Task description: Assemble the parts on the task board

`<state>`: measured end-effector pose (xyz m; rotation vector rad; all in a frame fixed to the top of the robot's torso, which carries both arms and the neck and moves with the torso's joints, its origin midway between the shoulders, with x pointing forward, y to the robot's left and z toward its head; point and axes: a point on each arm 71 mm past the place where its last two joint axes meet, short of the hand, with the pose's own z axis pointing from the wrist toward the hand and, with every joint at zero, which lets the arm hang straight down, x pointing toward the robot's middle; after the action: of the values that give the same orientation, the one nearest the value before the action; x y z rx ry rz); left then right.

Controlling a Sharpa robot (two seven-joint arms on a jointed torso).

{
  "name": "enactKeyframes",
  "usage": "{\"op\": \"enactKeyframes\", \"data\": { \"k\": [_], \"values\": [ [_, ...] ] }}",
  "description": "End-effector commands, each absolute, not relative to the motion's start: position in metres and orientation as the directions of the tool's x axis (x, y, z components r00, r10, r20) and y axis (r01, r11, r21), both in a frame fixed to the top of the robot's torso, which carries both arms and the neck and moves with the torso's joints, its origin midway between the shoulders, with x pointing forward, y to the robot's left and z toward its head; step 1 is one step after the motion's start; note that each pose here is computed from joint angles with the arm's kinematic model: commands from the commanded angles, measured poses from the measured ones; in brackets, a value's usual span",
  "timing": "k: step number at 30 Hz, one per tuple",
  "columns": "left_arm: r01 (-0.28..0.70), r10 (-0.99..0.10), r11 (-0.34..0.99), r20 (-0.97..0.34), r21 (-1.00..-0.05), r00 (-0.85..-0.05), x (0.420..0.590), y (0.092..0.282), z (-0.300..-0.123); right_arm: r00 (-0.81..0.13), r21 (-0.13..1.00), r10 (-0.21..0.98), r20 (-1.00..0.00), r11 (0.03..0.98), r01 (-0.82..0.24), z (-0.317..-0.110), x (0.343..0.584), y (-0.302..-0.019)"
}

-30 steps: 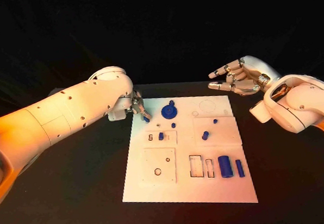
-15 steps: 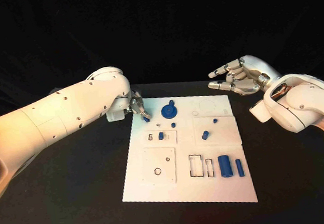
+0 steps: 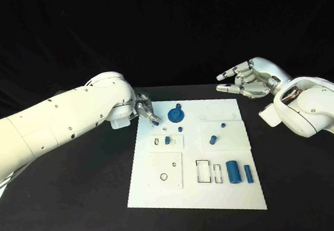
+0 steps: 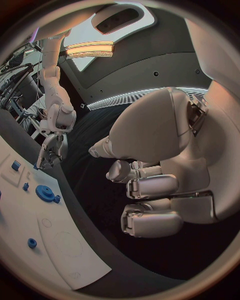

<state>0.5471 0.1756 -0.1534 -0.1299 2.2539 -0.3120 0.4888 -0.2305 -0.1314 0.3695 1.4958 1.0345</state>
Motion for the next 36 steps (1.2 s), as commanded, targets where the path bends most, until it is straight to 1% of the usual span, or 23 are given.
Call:
{"op": "enactKeyframes", "data": {
  "k": [1, 11, 19, 25, 36],
  "values": [
    [0.020, -0.232, 0.950, -0.749, -0.311, -0.620, 0.544, 0.174, -0.151, -0.241, 0.766, 0.736, -0.632, 0.547, -0.338, -0.132, 0.488, -0.229],
    [0.019, -0.233, 0.949, -0.741, -0.315, -0.630, 0.524, 0.178, -0.160, -0.240, 0.766, 0.737, -0.632, 0.547, -0.336, -0.132, 0.489, -0.230],
    [0.019, -0.221, 0.952, -0.729, -0.305, -0.648, 0.513, 0.180, -0.173, -0.242, 0.767, 0.737, -0.632, 0.547, -0.335, -0.133, 0.488, -0.230],
    [0.023, -0.207, 0.956, -0.724, -0.294, -0.658, 0.508, 0.178, -0.180, -0.244, 0.767, 0.736, -0.631, 0.547, -0.334, -0.133, 0.488, -0.230],
    [0.025, -0.183, 0.962, -0.714, -0.271, -0.676, 0.505, 0.180, -0.184, -0.246, 0.768, 0.736, -0.631, 0.547, -0.333, -0.134, 0.488, -0.230]
  ]
}}
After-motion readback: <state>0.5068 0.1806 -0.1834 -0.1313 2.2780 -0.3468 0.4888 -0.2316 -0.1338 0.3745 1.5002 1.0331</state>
